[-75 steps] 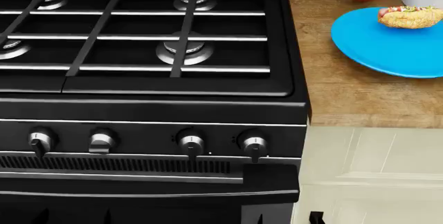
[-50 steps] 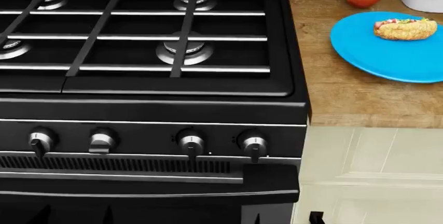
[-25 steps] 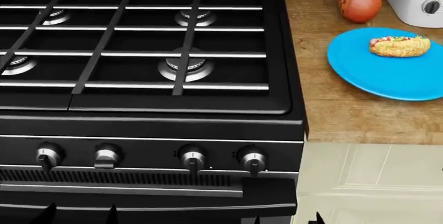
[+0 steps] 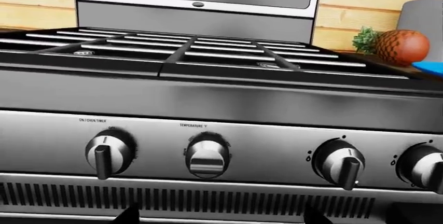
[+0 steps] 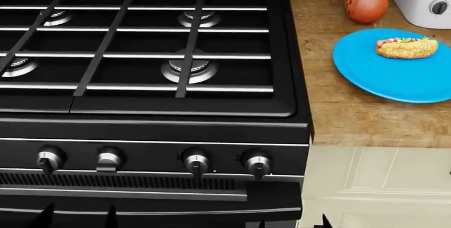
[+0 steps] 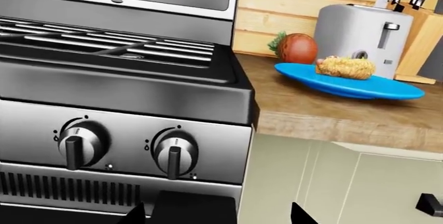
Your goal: Pick the hot dog from the counter and place it in the microwave.
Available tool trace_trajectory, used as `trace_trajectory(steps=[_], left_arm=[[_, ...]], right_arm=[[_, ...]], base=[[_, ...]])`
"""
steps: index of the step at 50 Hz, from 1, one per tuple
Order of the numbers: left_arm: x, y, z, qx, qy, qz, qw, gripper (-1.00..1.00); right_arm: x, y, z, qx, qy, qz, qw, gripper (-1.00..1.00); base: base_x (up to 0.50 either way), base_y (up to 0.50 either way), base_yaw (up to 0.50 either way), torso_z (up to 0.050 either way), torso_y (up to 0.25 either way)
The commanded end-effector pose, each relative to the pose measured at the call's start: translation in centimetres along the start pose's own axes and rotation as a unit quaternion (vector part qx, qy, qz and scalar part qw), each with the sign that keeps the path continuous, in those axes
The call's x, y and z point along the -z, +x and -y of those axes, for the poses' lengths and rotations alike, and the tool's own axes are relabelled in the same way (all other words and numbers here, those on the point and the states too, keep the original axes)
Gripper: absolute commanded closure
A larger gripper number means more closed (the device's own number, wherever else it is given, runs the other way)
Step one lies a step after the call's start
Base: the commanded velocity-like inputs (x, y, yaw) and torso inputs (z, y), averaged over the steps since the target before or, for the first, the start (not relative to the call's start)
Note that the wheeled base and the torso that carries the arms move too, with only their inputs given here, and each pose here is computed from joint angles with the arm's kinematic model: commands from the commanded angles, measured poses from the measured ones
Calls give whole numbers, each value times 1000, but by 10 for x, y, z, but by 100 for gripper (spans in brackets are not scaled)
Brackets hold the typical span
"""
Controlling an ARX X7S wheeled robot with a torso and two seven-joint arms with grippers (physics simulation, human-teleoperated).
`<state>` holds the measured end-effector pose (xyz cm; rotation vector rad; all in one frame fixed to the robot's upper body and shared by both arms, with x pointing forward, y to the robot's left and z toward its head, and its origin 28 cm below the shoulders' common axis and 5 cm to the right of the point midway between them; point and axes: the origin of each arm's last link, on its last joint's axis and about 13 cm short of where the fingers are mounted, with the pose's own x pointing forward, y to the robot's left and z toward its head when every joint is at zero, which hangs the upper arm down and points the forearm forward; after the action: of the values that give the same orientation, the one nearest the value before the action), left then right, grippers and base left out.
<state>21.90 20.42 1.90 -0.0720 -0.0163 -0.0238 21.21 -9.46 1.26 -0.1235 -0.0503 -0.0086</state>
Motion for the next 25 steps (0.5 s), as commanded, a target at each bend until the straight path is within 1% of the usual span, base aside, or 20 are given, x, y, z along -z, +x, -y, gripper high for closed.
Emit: trace_trajectory(steps=[1, 2, 3, 4, 5, 6, 8, 9, 10, 11, 12, 14, 15, 18, 20, 25], left_arm=[[-17, -3, -4, -2, 15, 16, 1000, -100], [-24, -5, -5, 2, 8, 20, 1000, -100], [-37, -6, -6, 7, 7, 31, 999, -100], [-47, -7, -8, 12, 15, 44, 999, -100], [-62, -7, -11, 16, 6, 59, 998, -100], [-83, -7, -15, 15, -36, 63, 997, -100], [-117, -9, -22, 21, -28, 96, 995, -100], [-123, -10, -23, 22, -28, 100, 994, -100], [-137, -12, -24, 31, -21, 112, 993, -100], [-142, -13, -24, 36, -20, 114, 993, -100], [-153, -15, -25, 46, -3, 123, 991, -100], [-165, -18, -25, 58, 7, 134, 989, -100], [-172, -20, -25, 65, 15, 138, 988, -100], [-181, -22, -24, 76, 24, 144, 986, -100], [-185, -22, -24, 79, 26, 148, 986, -100], [-181, -21, -25, 70, 19, 142, 987, -100]], right_arm=[[-26, 2, 5, -6, -23, 40, 999, -100], [-37, 2, 6, -12, -20, 48, 999, -100], [-51, 3, 9, -12, -23, 63, 998, -100], [-62, 4, 12, -15, -23, 73, 997, -100], [-77, 4, 16, -18, -30, 88, 995, -100], [-95, 4, 20, -18, -34, 105, 994, -100], [-129, 4, 29, -14, -36, 136, 990, -100], [-135, 4, 31, -14, -34, 143, 989, -100], [-149, 2, 34, -14, -36, 158, 987, -100], [-155, 2, 35, -15, -40, 162, 986, -100], [-167, -1, 37, -20, -44, 177, 983, -100], [-181, -3, 40, -22, -48, 184, 982, -100], [-190, -4, 42, -27, -42, 185, 981, -100], [-205, -6, 45, -32, -40, 194, 980, -100], [-208, -6, 46, -32, -39, 196, 979, -100], [-204, -7, 45, -34, -34, 187, 981, -100]], base=[[0, 0, 0, 0, 0], [0, 0, 0, 0, 0], [0, 0, 0, 0, 0], [0, 0, 0, 0, 0], [0, 0, 0, 0, 0], [0, 0, 0, 0, 0], [0, 0, 0, 0, 0], [0, 0, 0, 0, 0], [0, 0, 0, 0, 0], [0, 0, 0, 0, 0], [0, 0, 0, 0, 0], [0, 0, 0, 0, 0], [0, 0, 0, 0, 0], [0, 0, 0, 0, 0], [0, 0, 0, 0, 0], [0, 0, 0, 0, 0]])
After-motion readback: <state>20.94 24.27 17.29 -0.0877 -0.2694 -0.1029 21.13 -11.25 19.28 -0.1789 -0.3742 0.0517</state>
